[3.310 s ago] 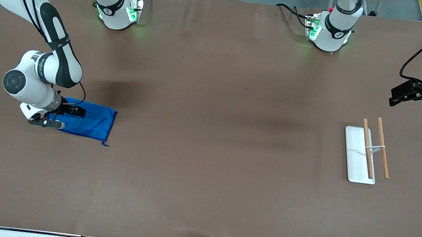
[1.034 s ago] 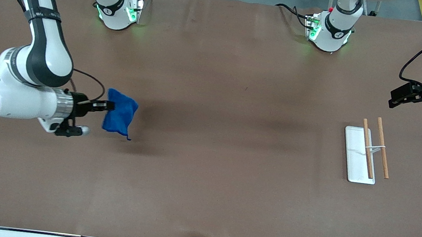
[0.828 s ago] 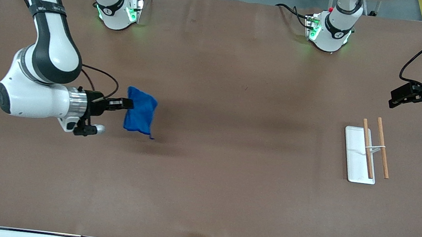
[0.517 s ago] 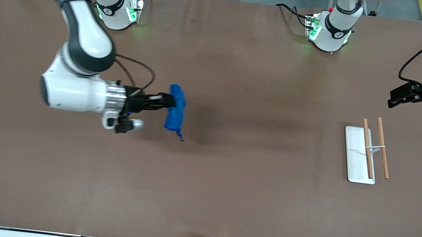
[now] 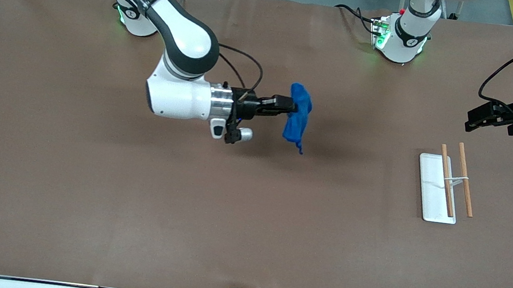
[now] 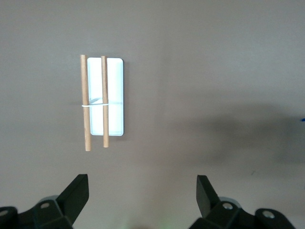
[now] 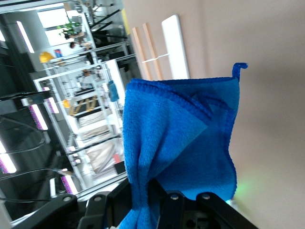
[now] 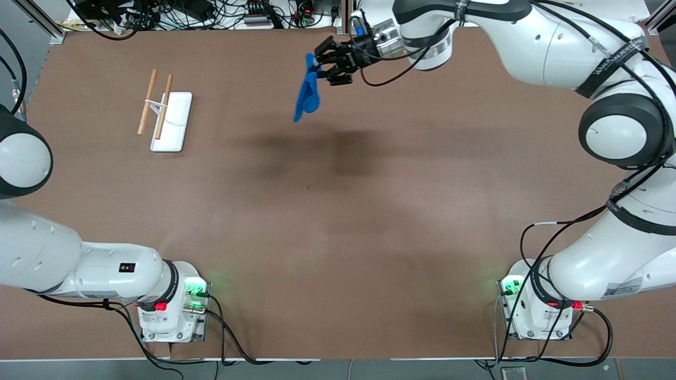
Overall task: Right arm passes towel to left arm to hang
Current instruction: 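Lift the towel with the right gripper and carry it toward the table middle, then hold the towel out with the right gripper while the left gripper reaches it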
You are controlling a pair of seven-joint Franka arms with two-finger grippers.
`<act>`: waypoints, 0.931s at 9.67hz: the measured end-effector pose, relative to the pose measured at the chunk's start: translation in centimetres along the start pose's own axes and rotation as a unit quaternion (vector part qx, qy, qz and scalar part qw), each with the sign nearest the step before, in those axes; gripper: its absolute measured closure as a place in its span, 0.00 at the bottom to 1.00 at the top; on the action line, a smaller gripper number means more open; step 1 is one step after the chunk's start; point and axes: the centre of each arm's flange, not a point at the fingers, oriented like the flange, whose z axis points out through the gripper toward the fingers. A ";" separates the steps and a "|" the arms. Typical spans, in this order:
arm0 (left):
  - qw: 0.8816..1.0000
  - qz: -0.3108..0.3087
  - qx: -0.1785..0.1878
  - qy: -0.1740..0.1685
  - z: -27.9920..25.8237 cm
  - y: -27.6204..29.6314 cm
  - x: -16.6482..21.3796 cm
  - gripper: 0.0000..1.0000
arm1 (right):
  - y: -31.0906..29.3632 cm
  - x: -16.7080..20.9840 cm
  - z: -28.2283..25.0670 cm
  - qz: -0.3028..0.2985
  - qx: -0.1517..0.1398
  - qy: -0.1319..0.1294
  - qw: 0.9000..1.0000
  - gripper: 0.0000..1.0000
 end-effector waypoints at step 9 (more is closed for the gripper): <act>0.919 0.052 -0.379 -0.089 9.7 -1.3 -2.5 0.00 | -1.8 -1.0 8.3 -0.052 0.245 -0.009 0.968 0.85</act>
